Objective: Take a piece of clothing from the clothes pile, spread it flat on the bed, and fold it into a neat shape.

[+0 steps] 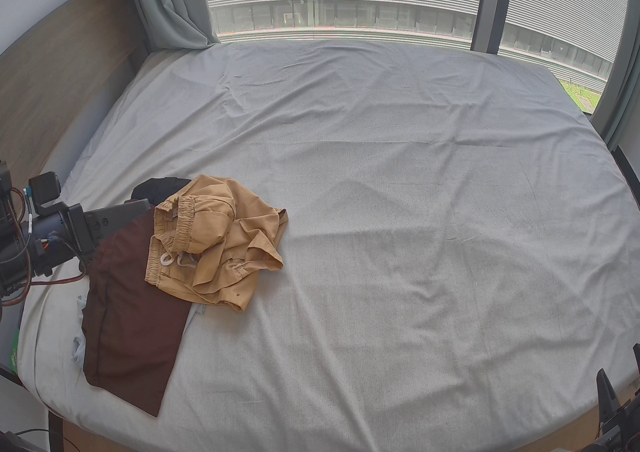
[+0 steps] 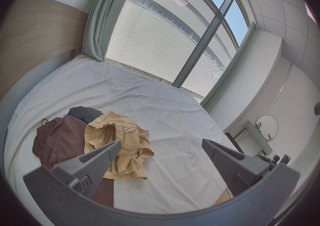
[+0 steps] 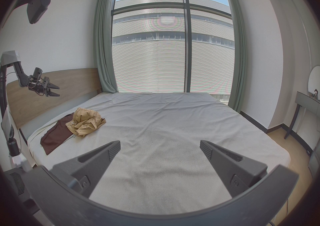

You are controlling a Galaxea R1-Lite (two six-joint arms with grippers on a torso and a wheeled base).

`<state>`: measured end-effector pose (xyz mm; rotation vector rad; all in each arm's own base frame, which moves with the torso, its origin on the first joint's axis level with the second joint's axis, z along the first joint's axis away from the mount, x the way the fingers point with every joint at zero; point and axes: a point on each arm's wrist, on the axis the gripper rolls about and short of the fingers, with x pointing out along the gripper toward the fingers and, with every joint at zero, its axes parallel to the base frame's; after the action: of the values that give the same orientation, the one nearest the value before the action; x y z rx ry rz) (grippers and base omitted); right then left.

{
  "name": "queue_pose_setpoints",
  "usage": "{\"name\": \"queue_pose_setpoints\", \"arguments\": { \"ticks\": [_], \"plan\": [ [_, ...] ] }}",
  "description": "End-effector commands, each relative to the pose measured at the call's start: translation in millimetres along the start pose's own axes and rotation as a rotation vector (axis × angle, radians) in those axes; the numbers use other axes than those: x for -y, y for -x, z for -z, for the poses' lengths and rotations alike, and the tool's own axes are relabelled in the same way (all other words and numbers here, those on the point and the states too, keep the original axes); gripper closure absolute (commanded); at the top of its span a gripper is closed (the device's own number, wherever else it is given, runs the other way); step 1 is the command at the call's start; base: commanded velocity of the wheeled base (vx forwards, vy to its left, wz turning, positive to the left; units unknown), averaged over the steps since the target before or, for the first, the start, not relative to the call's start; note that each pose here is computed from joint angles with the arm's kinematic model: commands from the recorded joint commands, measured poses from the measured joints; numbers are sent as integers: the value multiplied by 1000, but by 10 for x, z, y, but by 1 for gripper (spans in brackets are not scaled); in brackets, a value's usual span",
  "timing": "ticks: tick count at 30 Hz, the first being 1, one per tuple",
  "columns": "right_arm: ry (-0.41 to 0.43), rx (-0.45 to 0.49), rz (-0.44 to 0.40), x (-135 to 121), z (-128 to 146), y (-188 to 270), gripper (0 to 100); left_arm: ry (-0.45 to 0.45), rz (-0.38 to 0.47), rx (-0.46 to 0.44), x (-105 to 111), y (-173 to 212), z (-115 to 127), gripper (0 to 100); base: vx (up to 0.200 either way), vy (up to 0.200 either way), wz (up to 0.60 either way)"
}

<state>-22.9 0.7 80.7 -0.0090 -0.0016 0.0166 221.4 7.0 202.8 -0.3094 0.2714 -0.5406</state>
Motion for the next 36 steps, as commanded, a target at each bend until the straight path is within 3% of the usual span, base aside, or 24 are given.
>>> {"name": "queue_pose_setpoints", "arguments": {
  "ticks": [1, 23, 36],
  "plan": [
    [0, 0, 0, 0, 44, 0, 0, 26, 0, -31, -117, -111, 23, 0, 0, 0, 0],
    [0, 0, 0, 0, 44, 0, 0, 42, 5, -49, -497, -563, -14, 0, 0, 0, 0],
    [0, 0, 0, 0, 44, 0, 0, 65, -1, -80, -761, -865, 102, 0, 0, 0, 0]
  ]
}}
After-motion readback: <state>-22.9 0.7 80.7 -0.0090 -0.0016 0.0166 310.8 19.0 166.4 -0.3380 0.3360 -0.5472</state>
